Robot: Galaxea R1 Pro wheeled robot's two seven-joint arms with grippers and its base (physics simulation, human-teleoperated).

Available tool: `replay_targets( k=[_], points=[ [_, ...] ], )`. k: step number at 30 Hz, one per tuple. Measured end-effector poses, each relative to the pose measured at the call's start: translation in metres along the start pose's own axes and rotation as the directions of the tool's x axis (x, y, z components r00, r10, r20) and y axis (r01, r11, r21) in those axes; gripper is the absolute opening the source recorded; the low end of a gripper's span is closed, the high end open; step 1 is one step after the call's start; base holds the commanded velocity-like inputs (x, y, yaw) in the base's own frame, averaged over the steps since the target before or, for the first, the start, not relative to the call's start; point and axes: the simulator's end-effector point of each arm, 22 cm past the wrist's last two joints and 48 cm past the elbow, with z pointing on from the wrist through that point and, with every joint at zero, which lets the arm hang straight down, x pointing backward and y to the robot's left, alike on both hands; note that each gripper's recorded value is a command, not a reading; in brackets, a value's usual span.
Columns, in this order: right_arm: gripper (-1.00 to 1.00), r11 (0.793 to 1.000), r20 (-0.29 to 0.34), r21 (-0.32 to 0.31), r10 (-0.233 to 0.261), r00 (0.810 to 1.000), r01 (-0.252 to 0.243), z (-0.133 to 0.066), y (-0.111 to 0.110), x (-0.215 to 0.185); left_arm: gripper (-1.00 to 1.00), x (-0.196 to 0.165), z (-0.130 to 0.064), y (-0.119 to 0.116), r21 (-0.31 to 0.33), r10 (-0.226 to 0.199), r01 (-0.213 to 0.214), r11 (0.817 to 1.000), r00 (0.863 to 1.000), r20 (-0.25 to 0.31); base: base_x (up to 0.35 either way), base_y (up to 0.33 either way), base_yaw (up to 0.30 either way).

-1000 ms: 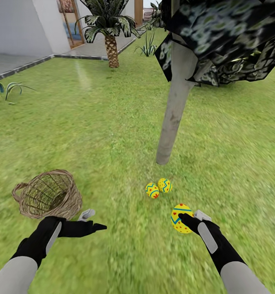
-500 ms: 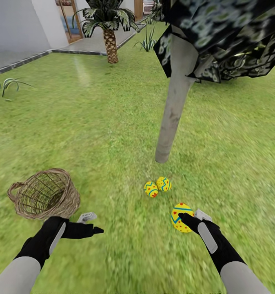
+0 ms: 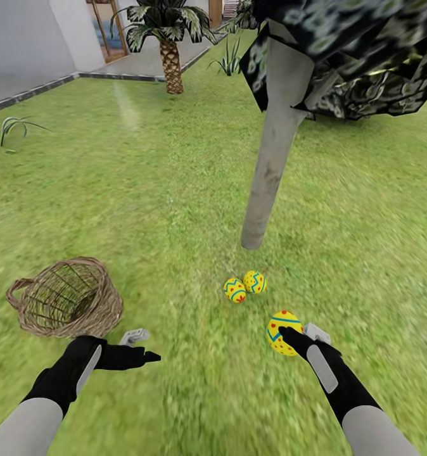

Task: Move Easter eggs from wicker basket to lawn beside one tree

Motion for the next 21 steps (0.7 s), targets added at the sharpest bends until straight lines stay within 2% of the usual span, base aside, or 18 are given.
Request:
replay_targets(
  k=[8,10,11,13,15,18,21],
  points=[
    [-1.0,1.0,0.003,-0.008,0.005,1.0,-0.005,0.012,-0.002,0.005,1.0,0.002,0.013,0.006,0.007,-0.001,0.001,1.0,1.0,0.0,0.0,0.0,0.0],
    [-1.0,1.0,0.027,-0.012,0.011,1.0,-0.011,0.016,-0.003,0.001,1.0,0.002,0.014,0.007,0.025,-0.01,0.01,1.0,1.0,0.005,0.0,0.0,0.0],
    [-1.0,1.0,0.044,-0.023,0.016,0.999,-0.015,0.017,-0.002,-0.003,1.0,0.001,0.014,0.005,0.044,-0.015,0.015,0.999,1.0,0.008,0.0,0.0,0.0],
    [-1.0,0.998,0.057,-0.062,0.023,0.998,-0.019,0.02,0.005,-0.004,1.0,-0.001,0.013,-0.009,0.136,-0.029,0.026,0.99,0.999,0.016,0.0,0.0,0.0],
    [-1.0,0.996,0.061,-0.088,0.028,0.998,-0.023,0.022,0.009,-0.004,1.0,-0.001,0.012,-0.026,0.226,-0.033,0.028,0.974,0.999,0.019,0.0,0.0,0.0],
    [-1.0,0.994,0.064,-0.103,0.049,0.997,-0.042,0.027,0.008,-0.005,1.0,-0.001,0.011,-0.038,0.304,-0.037,0.029,0.952,0.999,0.021,0.0,0.0,0.0],
    [-1.0,0.985,0.056,-0.133,0.114,0.992,-0.106,0.031,0.013,-0.002,1.0,-0.001,0.006,-0.046,0.375,-0.041,0.03,0.926,0.999,0.02,0.0,0.0,0.0]
  ],
)
